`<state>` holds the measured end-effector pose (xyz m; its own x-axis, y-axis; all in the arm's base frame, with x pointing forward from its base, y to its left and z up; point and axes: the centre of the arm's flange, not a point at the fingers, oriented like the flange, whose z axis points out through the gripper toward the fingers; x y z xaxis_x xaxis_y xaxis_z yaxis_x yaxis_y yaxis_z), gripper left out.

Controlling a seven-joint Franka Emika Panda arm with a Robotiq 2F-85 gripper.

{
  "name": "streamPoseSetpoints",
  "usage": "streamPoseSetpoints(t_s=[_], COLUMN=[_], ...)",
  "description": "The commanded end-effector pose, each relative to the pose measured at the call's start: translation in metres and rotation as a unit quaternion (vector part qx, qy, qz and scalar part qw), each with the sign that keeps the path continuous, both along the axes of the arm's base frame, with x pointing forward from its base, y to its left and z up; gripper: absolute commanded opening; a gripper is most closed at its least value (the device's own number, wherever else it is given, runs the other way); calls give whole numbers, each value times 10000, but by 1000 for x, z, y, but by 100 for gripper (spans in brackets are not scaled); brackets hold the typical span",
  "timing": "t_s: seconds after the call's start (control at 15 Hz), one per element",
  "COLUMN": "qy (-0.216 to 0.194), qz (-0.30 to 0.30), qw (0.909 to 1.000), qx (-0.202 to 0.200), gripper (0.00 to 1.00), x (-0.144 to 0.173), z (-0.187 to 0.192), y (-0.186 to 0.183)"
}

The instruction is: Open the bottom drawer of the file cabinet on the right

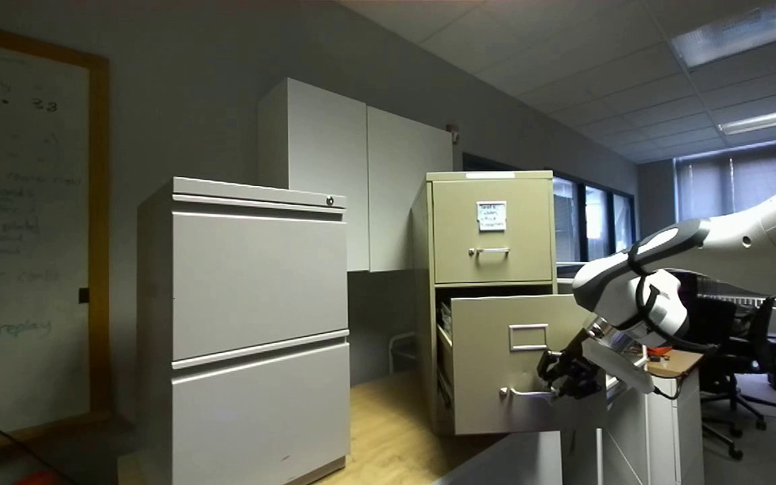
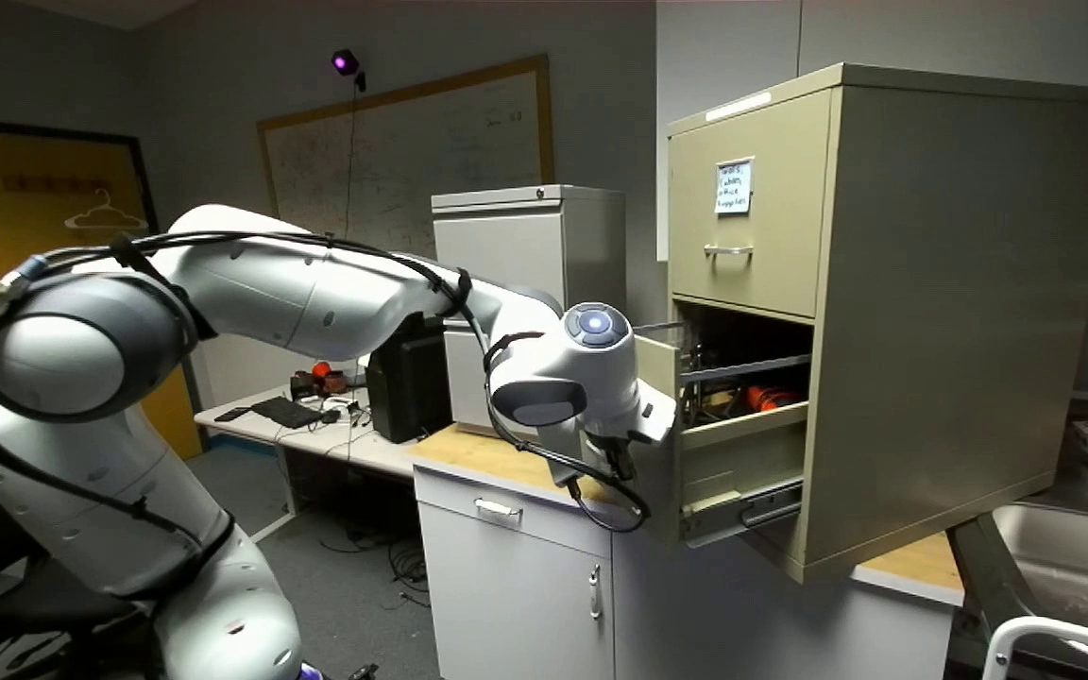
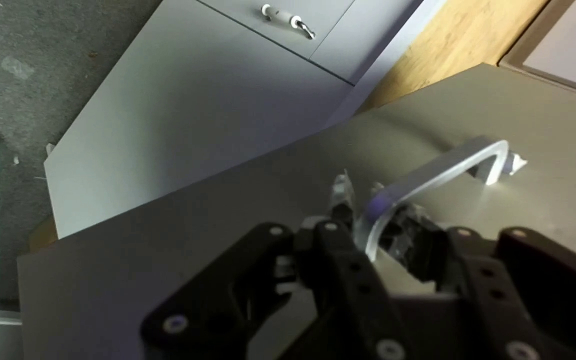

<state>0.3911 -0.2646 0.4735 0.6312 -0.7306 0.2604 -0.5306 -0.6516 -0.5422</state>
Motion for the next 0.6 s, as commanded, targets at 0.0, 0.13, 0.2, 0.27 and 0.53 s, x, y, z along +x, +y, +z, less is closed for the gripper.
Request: streamPoseSetpoints(t_s=[0.0, 0.13, 0.2, 0.27, 0.53], qy=[159, 168, 177, 187, 224], qz=[729, 757, 771, 790, 967], qw=[9971, 9967, 9964, 9961, 9945], qx=[152, 250, 301, 345, 343], gripper=[5, 5, 5, 42, 63], x=[-32, -34, -36, -37, -42], z=[-1, 0, 1, 2, 7], y=[6, 5, 5, 5, 3])
